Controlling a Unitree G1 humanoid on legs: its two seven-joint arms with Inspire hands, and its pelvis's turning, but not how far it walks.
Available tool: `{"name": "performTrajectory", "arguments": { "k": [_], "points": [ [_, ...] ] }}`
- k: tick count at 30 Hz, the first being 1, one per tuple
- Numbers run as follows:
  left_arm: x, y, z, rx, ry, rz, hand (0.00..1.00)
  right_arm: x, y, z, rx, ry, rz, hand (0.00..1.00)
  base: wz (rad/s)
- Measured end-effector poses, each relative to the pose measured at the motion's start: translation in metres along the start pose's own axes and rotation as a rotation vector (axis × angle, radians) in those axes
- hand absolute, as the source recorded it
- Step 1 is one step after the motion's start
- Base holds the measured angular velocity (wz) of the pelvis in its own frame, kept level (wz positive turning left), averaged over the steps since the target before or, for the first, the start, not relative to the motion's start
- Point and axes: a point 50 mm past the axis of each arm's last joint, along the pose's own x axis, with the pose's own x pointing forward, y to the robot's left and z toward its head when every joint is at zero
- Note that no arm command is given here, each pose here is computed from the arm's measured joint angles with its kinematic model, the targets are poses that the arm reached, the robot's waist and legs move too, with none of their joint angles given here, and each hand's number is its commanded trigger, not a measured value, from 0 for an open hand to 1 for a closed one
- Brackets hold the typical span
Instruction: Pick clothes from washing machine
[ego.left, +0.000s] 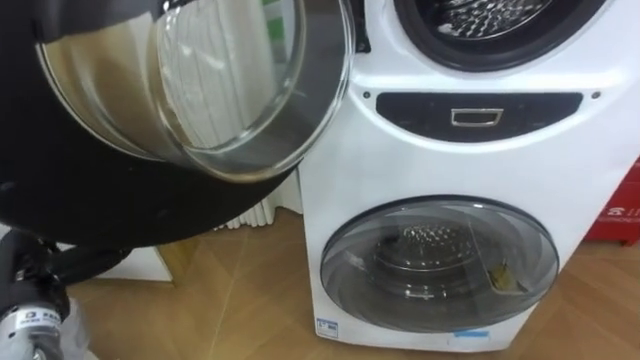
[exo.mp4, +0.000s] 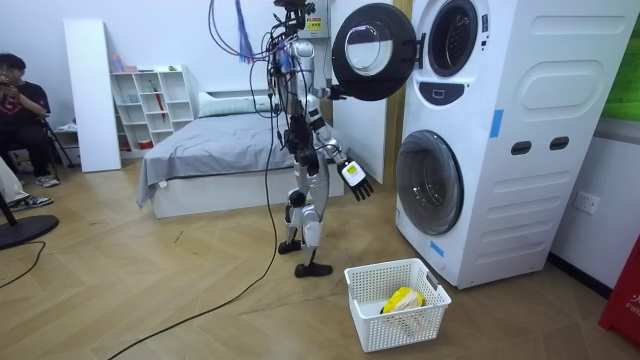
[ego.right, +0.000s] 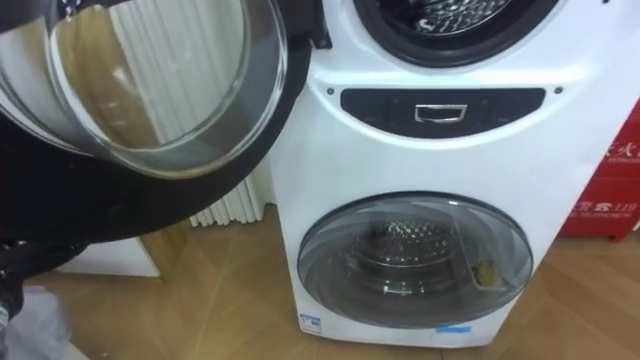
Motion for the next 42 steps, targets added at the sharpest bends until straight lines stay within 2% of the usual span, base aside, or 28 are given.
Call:
{"name": "performTrajectory", "arguments": {
  "k": [4, 9, 13, 16, 23, 25, 28, 36, 42],
  "points": [
    [-0.001, -0.009, 0.011, 0.070, -0.036, -0.037, 0.00, -0.001, 0.005, -0.007, -0.003, 0.040, 0.046, 0.00, 0.28],
    [-0.005, -0.025, 0.024, 0.261, -0.089, -0.096, 0.00, -0.003, 0.010, -0.020, 0.010, 0.114, 0.090, 0.00, 0.20],
    [-0.006, -0.032, 0.024, 0.292, -0.080, -0.165, 0.00, -0.001, 0.011, -0.020, 0.036, 0.145, 0.093, 0.00, 0.20],
    [-0.012, -0.049, 0.027, 0.328, -0.068, -0.252, 0.00, -0.001, 0.008, -0.023, 0.097, 0.174, 0.081, 0.00, 0.24],
    [-0.024, -0.075, 0.034, 0.419, -0.095, -0.460, 0.00, 0.000, 0.006, -0.023, 0.106, 0.187, 0.083, 0.00, -0.01],
    [-0.034, -0.091, 0.047, 0.390, -0.162, -0.533, 0.00, 0.002, 0.006, -0.017, 0.085, 0.183, 0.091, 0.00, -0.18],
    [-0.039, -0.108, 0.058, 0.386, -0.216, -0.627, 0.00, 0.004, 0.006, -0.012, 0.068, 0.176, 0.095, 0.00, -0.21],
    [-0.077, -0.155, 0.040, 0.247, -0.141, -1.016, 0.00, 0.006, 0.009, -0.003, 0.044, 0.157, 0.108, 0.00, -0.22],
    [-0.096, -0.172, 0.034, 0.194, -0.116, -1.193, 0.00, 0.006, 0.011, -0.002, 0.033, 0.160, 0.115, 0.00, -0.06]
  ]
}}
